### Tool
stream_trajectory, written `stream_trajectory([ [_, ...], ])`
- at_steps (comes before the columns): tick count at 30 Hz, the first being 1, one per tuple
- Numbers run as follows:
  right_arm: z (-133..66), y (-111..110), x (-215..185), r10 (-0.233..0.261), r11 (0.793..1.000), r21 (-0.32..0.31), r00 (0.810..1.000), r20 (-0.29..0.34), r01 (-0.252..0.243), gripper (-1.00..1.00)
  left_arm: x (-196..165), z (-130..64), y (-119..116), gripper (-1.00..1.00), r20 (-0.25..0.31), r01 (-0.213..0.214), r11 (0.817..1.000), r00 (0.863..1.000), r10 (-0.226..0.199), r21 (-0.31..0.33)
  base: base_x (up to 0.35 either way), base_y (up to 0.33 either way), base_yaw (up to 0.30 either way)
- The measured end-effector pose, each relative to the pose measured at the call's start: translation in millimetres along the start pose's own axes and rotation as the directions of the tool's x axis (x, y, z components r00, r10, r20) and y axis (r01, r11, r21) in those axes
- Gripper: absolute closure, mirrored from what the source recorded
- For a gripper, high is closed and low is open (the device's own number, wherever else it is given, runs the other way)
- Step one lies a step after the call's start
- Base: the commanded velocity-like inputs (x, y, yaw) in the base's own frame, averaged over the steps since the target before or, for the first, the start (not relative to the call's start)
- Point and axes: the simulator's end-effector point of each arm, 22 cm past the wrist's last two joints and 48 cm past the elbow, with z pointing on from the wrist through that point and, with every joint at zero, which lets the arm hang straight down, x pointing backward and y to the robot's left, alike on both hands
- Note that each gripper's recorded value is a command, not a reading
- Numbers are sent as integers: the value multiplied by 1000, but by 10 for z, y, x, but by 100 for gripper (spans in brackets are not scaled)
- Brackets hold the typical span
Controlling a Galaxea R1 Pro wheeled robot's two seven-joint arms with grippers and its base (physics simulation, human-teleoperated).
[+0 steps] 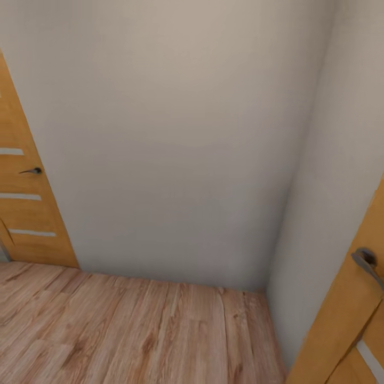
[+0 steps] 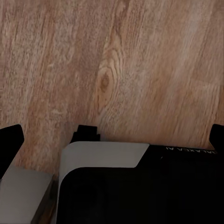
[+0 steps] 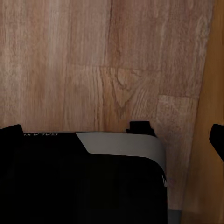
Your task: Move the two storage containers from the living room to the garage. In the garage, place one container on the floor and stack the other container on top of it (either order is fine).
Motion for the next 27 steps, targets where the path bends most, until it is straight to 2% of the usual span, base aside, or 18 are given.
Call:
stream_trajectory([
  [14, 0, 5, -1, 0, 1000, -1, 1000, 1, 0, -100, -2, 0, 0, -100, 0, 2, 1000, 1000, -2, 0, 319, 0, 260],
  [19, 1, -6, 1, 0, 1000, 1, 1000, -1, 0, -100, -3, 2, -1, -100, 0, 2, 1000, 1000, -2, 0, 203, 0, 58],
  [27, 1, 5, -7, 0, 1000, -1, 1000, 1, 0, -100, -15, 0, -3, -100, 2, 3, 1000, 1000, -3, 0, 20, 0, 4],
])
